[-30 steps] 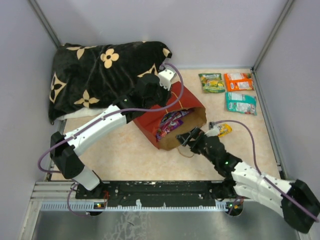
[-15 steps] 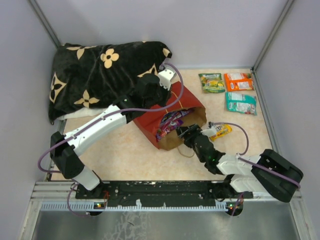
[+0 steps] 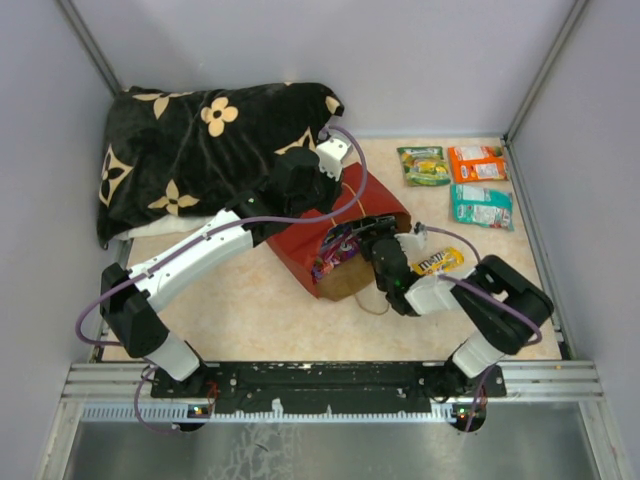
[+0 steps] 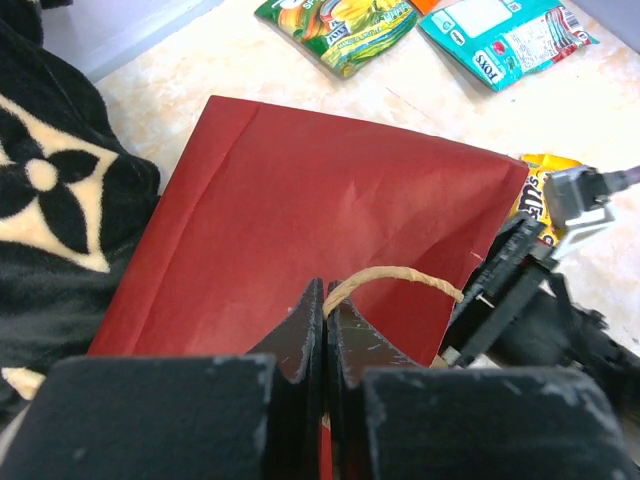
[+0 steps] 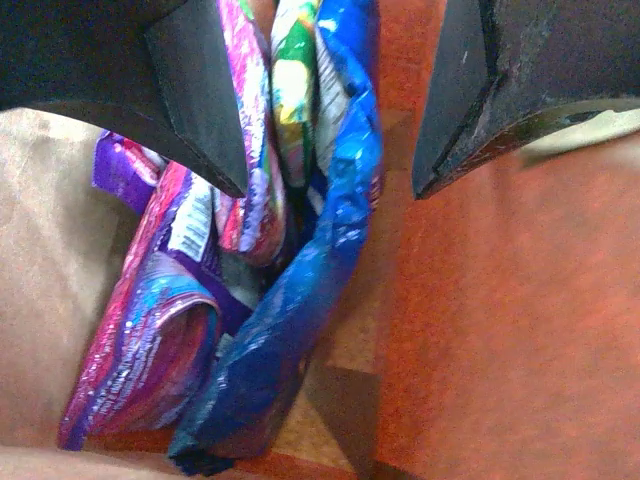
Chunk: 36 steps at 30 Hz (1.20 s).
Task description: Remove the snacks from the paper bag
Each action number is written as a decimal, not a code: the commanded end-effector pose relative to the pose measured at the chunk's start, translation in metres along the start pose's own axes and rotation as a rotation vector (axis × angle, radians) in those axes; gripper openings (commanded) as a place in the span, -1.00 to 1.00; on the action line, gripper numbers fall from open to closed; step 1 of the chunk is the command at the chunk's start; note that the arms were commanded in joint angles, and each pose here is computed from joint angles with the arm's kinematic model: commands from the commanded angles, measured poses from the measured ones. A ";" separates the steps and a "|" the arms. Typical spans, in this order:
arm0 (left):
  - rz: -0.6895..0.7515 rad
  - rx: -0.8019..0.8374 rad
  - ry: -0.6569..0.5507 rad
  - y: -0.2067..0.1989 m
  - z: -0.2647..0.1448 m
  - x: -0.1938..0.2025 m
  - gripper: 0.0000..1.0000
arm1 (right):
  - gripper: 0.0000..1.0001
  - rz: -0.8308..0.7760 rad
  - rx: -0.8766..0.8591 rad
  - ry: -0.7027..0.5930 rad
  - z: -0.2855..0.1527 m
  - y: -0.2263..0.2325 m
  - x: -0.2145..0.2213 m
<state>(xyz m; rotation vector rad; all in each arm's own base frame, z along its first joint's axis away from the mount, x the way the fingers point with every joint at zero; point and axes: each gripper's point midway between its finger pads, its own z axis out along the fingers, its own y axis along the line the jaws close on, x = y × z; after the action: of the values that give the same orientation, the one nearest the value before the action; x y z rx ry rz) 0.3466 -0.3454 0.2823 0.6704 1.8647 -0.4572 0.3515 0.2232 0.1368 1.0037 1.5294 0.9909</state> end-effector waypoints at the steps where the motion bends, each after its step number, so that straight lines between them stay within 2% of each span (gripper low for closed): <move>1: -0.009 0.005 -0.061 0.001 -0.006 -0.023 -1.00 | 0.33 0.094 -0.020 -0.010 0.025 0.012 0.003; 7: -0.012 0.010 -0.052 0.000 -0.003 -0.019 -1.00 | 0.29 0.096 -0.016 0.055 0.040 0.005 0.024; 14: -0.011 0.009 -0.053 0.000 -0.003 -0.020 -1.00 | 0.29 0.082 0.038 0.077 0.001 -0.034 0.026; 17: -0.013 0.015 -0.052 -0.001 -0.004 -0.020 -1.00 | 0.28 0.048 0.038 0.097 -0.011 -0.036 0.035; 20: -0.011 0.009 -0.052 0.000 -0.003 -0.020 -1.00 | 0.26 -0.009 0.056 0.113 -0.016 -0.042 0.044; 27: -0.011 0.011 -0.056 0.000 -0.005 -0.022 -1.00 | 0.06 0.037 0.059 0.189 -0.024 -0.052 0.060; 36: -0.010 0.009 -0.059 0.000 -0.006 -0.023 -1.00 | 0.04 0.014 0.186 0.198 -0.045 -0.076 0.061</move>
<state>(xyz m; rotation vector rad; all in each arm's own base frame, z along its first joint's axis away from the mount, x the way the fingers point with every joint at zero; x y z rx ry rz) 0.3456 -0.3466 0.2823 0.6758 1.8643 -0.4654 0.2929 0.2615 0.0509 1.0158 1.8338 1.0243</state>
